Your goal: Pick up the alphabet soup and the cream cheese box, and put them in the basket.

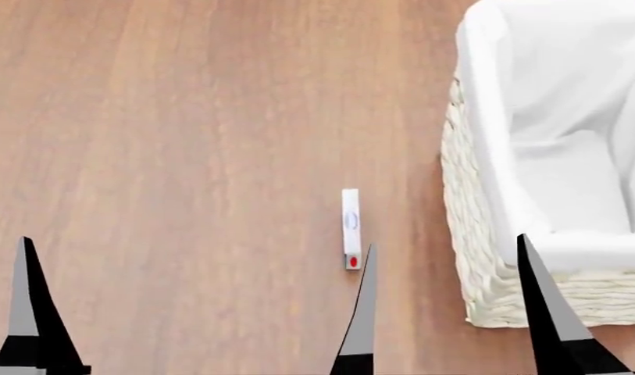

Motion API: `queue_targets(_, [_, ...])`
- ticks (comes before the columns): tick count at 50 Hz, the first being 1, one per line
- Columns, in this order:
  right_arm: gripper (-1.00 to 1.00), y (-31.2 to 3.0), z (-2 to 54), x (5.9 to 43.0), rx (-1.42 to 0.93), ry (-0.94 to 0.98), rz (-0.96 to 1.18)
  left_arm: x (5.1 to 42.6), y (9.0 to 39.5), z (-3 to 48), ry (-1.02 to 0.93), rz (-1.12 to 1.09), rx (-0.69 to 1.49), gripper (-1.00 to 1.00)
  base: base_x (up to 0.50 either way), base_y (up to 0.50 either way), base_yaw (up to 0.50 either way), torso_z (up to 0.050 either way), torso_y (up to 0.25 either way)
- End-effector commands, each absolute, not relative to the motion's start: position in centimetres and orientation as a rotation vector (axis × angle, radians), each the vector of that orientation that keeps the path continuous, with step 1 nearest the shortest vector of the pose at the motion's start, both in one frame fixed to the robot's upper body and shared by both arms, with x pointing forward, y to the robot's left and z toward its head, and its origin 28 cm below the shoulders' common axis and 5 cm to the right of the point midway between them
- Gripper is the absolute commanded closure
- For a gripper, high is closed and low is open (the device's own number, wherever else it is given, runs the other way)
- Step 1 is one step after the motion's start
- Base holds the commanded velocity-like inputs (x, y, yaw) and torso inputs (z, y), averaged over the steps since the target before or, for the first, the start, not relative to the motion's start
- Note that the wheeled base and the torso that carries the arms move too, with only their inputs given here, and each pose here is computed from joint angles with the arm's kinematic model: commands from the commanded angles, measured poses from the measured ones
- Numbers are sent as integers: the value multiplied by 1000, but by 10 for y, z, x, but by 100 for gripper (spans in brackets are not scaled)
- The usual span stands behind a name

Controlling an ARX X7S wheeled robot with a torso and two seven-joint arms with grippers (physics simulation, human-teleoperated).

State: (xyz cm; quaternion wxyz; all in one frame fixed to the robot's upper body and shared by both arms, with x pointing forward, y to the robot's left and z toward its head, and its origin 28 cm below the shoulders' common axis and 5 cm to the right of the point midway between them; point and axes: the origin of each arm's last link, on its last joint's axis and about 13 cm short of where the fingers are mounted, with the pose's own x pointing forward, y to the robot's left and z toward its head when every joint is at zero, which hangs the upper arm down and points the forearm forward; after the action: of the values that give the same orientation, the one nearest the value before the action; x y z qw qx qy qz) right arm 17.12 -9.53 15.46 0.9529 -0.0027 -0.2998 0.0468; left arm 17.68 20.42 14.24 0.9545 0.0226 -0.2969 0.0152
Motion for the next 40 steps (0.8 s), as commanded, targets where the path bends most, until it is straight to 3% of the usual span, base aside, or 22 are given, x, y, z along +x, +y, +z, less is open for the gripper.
queue_targets(1, [-100,-96,153,170,-1,-597,101,176,203,142,-602,24,43,-100,0,0,-51,0,0])
queue_targets(40, [-100,-95,152,170,-8,-586,111,177,204,139,-588,31,36,-100,0,0,-262,0,0])
